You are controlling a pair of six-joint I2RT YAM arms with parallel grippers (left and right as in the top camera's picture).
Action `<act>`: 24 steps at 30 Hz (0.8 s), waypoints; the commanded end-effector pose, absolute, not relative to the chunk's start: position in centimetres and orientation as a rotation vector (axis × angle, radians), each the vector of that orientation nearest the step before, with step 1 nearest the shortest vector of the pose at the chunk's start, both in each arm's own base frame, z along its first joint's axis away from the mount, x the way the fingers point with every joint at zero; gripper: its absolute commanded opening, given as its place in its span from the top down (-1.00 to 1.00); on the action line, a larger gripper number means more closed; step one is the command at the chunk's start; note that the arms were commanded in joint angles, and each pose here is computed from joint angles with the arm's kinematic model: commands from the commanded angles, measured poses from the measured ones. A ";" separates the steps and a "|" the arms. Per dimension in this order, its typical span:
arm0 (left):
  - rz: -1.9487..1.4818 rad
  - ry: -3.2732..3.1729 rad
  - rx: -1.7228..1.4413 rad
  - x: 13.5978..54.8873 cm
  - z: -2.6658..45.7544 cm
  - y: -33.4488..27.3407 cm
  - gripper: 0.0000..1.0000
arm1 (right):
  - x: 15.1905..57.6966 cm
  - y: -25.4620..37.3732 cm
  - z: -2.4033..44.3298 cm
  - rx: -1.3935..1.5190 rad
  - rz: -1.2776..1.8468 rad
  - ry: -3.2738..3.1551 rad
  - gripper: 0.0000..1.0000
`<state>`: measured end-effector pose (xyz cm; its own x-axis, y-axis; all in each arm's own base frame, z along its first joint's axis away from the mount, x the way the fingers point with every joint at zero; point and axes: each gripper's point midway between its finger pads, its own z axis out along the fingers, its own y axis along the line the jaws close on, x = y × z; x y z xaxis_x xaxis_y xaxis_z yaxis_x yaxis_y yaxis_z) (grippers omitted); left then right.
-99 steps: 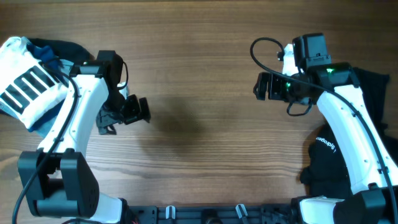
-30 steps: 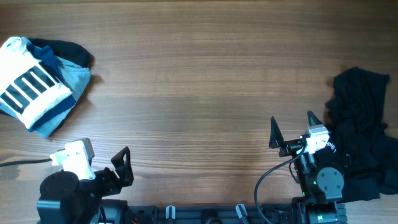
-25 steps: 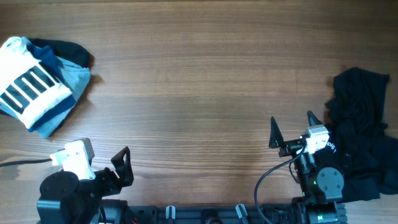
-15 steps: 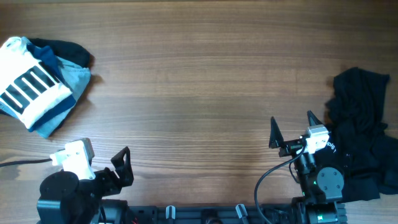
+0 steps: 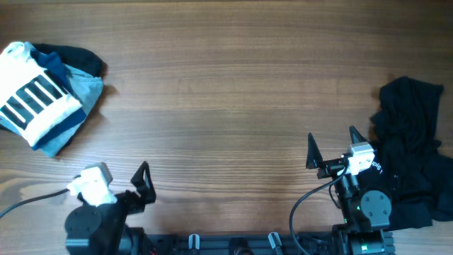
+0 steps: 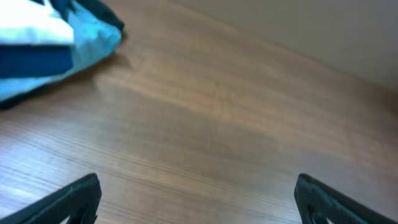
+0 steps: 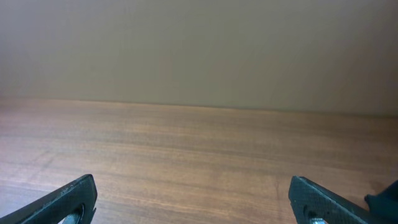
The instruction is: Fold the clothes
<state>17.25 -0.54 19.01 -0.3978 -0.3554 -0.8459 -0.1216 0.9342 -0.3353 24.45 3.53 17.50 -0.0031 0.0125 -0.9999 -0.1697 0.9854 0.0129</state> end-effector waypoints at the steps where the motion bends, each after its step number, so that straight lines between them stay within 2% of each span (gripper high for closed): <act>1: -0.248 1.945 -0.347 19.2 16.1 -0.2 -1.00 | 24.4 3.6 17.7 -0.137 0.146 1.560 -0.99; 5: -0.258 1.842 -0.322 21.9 15.2 -0.3 -1.00 | 24.4 3.6 17.7 -0.137 0.146 1.560 -1.00; 8: -0.195 1.666 -0.186 24.1 16.5 -0.4 -1.00 | 24.4 3.6 17.7 -0.137 0.146 1.560 -0.99; 13: -0.070 1.588 0.043 24.6 17.1 -1.3 -1.00 | 24.4 3.6 17.7 -0.137 0.146 1.560 -0.99; 15: -0.062 1.644 0.045 24.6 15.7 -1.2 -1.00 | 24.4 3.6 17.7 -0.136 0.146 1.560 -0.99; 24: -0.061 1.640 0.045 24.6 15.8 -1.2 -1.00 | 24.4 3.6 17.7 -0.137 0.146 1.560 -1.00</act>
<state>24.60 -1.17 15.91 -0.0733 -0.0298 -0.9969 0.0602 0.9976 -0.0343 24.45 3.54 17.49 -0.0036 0.0129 -0.9999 -0.1704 0.9853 0.0133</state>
